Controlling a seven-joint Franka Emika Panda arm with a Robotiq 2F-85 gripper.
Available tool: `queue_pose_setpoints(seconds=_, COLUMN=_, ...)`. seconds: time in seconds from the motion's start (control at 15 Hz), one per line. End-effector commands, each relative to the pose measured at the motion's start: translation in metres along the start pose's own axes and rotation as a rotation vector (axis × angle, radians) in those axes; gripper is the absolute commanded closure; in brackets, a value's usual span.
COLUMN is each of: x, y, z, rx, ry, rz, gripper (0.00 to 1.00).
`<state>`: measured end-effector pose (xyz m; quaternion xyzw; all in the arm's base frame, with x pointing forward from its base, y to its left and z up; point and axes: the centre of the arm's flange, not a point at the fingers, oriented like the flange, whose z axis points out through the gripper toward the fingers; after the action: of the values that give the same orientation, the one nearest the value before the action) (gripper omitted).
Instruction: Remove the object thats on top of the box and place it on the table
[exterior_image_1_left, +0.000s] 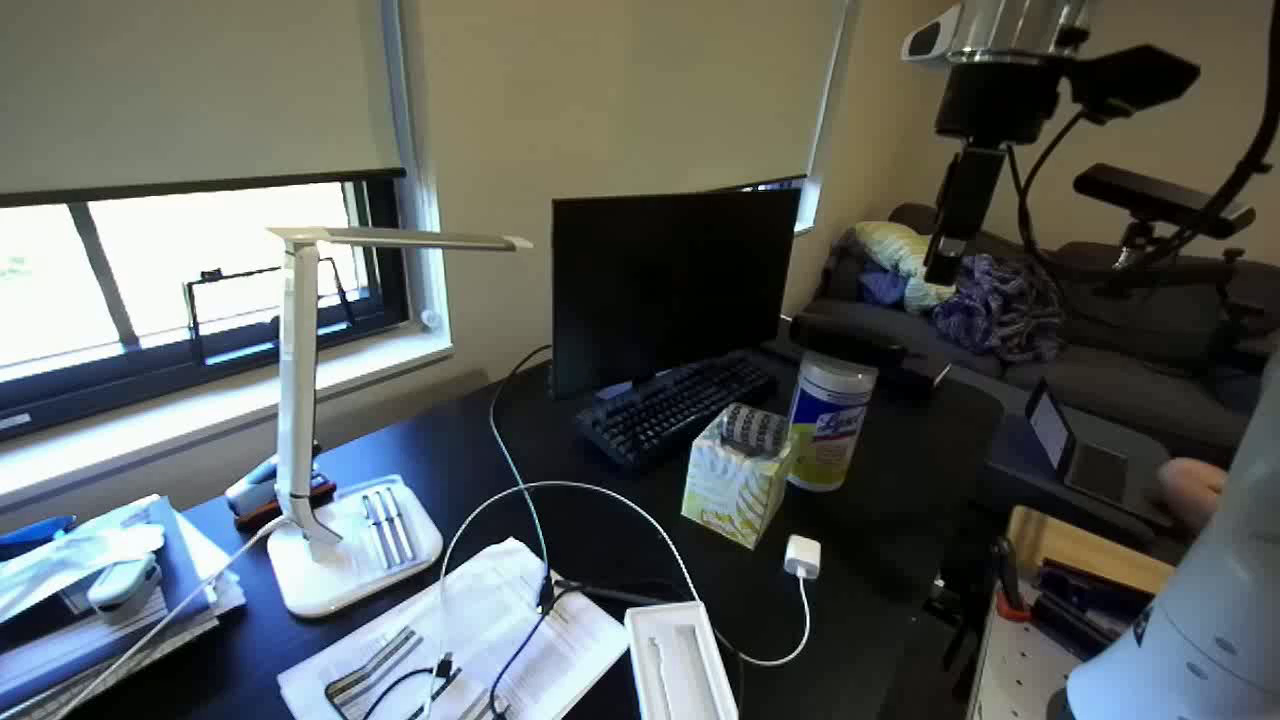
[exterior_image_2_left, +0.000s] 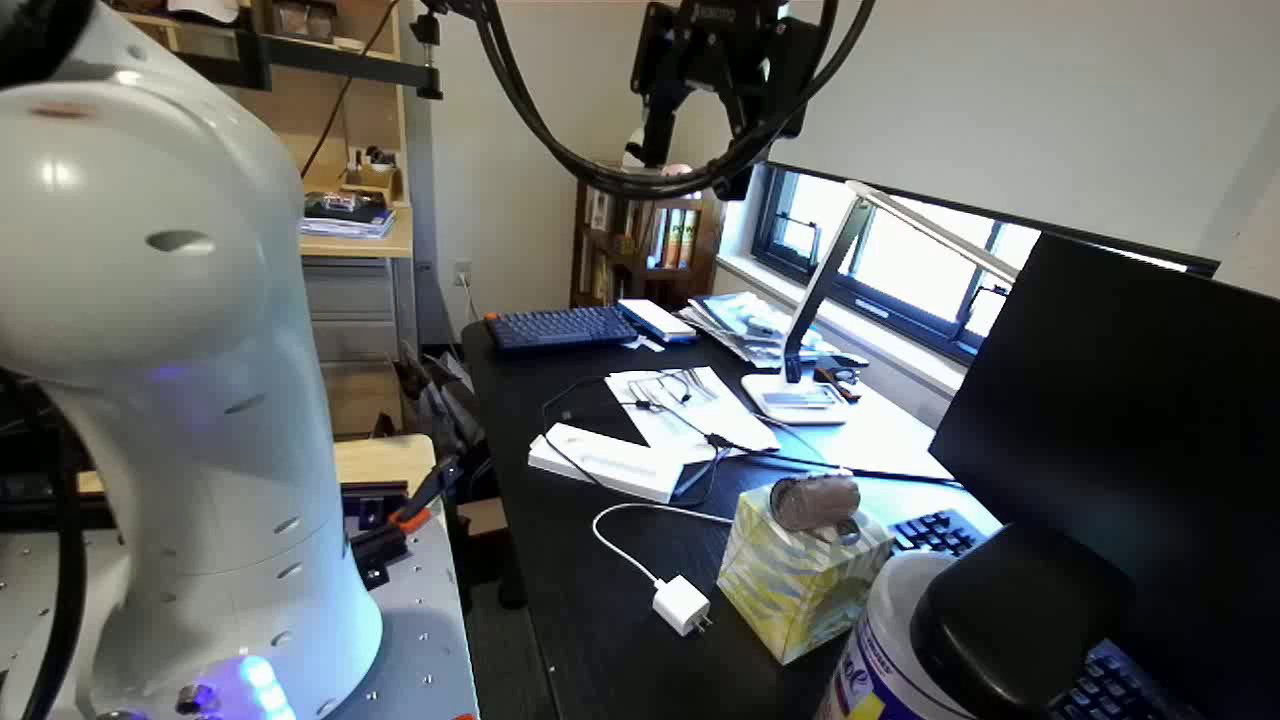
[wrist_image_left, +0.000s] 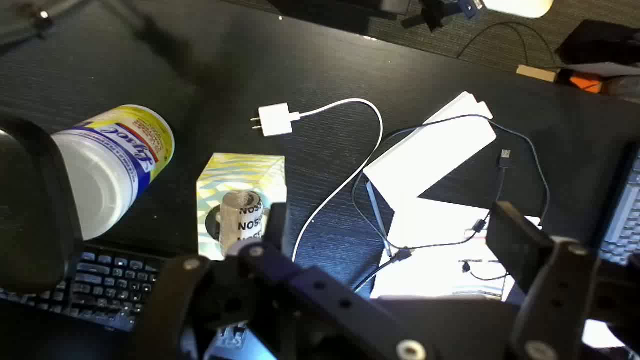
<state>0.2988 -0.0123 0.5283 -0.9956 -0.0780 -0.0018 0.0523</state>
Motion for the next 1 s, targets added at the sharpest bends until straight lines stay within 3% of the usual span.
queue_pose_setpoints(seconds=0.0, x=0.000, y=0.000, z=0.000, rx=0.000, ry=0.000, rz=0.000, gripper=0.00)
queue_pose_setpoints(seconds=0.4, x=0.006, y=-0.004, z=0.005, rx=-0.014, ry=-0.015, rz=-0.018, gripper=0.00)
queue_pose_setpoints(seconds=0.67, x=0.056, y=0.013, z=0.039, rx=-0.067, ry=-0.062, rz=0.074, gripper=0.00)
queue_pose_setpoints(seconds=0.93, x=0.083, y=0.049, z=0.091, rx=-0.113, ry=-0.088, rz=0.141, gripper=0.00)
